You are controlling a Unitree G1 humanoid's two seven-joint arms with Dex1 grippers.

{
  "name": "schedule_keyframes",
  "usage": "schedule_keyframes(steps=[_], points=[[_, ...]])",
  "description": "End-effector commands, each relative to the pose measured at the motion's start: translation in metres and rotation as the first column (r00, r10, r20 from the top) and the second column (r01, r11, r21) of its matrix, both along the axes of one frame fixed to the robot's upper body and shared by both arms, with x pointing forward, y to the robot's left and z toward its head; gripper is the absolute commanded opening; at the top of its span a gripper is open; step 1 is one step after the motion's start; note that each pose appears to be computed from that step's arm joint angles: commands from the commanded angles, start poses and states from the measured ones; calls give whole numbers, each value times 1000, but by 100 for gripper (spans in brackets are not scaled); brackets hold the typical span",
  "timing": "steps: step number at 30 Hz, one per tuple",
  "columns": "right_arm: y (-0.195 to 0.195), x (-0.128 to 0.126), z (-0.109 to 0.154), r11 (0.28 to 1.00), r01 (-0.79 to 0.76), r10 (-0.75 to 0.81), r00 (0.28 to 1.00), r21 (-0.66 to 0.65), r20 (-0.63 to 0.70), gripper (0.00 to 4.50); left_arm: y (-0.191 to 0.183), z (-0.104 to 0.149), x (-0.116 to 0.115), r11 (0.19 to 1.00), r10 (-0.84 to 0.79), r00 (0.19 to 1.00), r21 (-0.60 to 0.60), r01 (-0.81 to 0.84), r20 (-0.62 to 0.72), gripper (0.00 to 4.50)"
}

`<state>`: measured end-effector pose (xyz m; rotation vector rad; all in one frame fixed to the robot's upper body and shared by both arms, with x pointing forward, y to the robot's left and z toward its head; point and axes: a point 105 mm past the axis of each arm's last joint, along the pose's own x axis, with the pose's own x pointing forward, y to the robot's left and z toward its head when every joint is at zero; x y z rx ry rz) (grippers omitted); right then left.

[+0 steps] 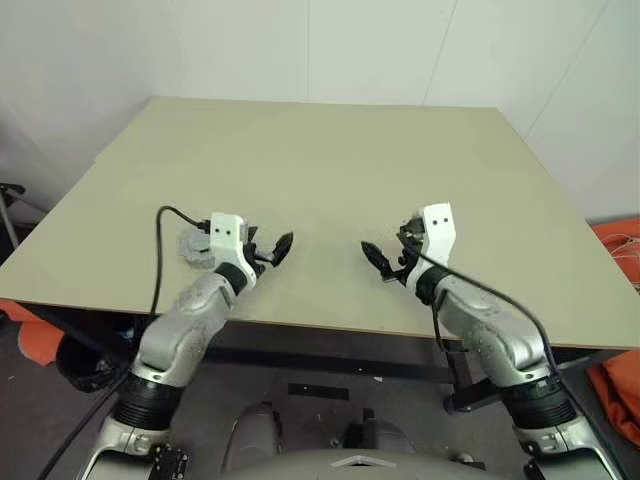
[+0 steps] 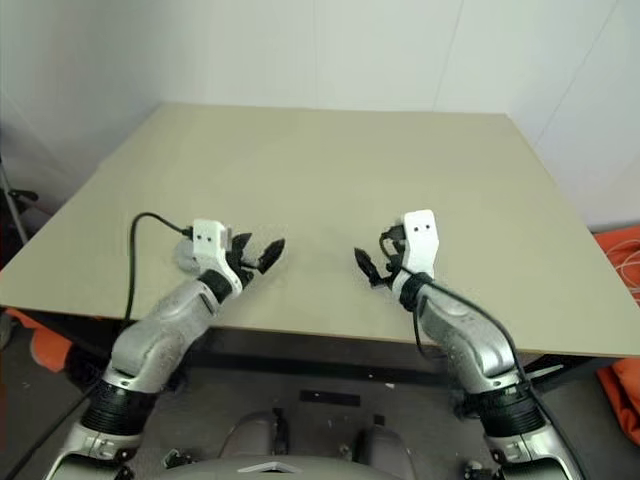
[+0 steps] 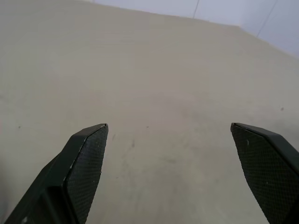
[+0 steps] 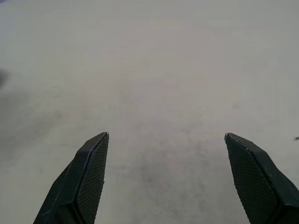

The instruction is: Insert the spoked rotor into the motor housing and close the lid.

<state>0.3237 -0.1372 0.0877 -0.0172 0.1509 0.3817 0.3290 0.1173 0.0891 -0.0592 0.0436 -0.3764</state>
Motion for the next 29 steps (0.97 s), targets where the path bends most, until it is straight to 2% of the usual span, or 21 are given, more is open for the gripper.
schedule_keyframes(steps=[1, 4, 9, 12, 14, 23, 24, 29], points=[[-16, 2, 14, 997, 77, -74, 990, -19, 123, 450, 9, 17, 0, 994, 57, 978, 81, -75, 202, 447], [-26, 2, 14, 992, 119, -110, 980, -43, 168, 450, 16, 15, 0, 987, 87, 963, 105, -117, 254, 447], [-41, -10, -5, 980, 183, -166, 968, -82, 186, 450, 20, 11, -5, 987, 108, 951, 83, -137, 288, 447], [-52, -11, -9, 965, 256, -243, 953, -50, 182, 384, 22, 10, -7, 987, 129, 950, 54, -151, 283, 381], [-53, -11, -9, 962, 270, -257, 949, -48, 185, 322, 25, 8, -7, 985, 148, 950, 44, -166, 273, 322], [-52, -10, -11, 962, 268, -254, 950, -55, 182, 0, 38, 1, -3, 972, 223, 945, 13, -233, 239, 14], [-52, -9, -11, 962, 267, -253, 950, -56, 182, 0, 38, 1, -3, 972, 226, 945, 12, -235, 239, 3], [-50, -7, -11, 964, 259, -246, 952, -55, 180, 0, 39, 0, -2, 970, 231, 944, 14, -241, 236, 3]])
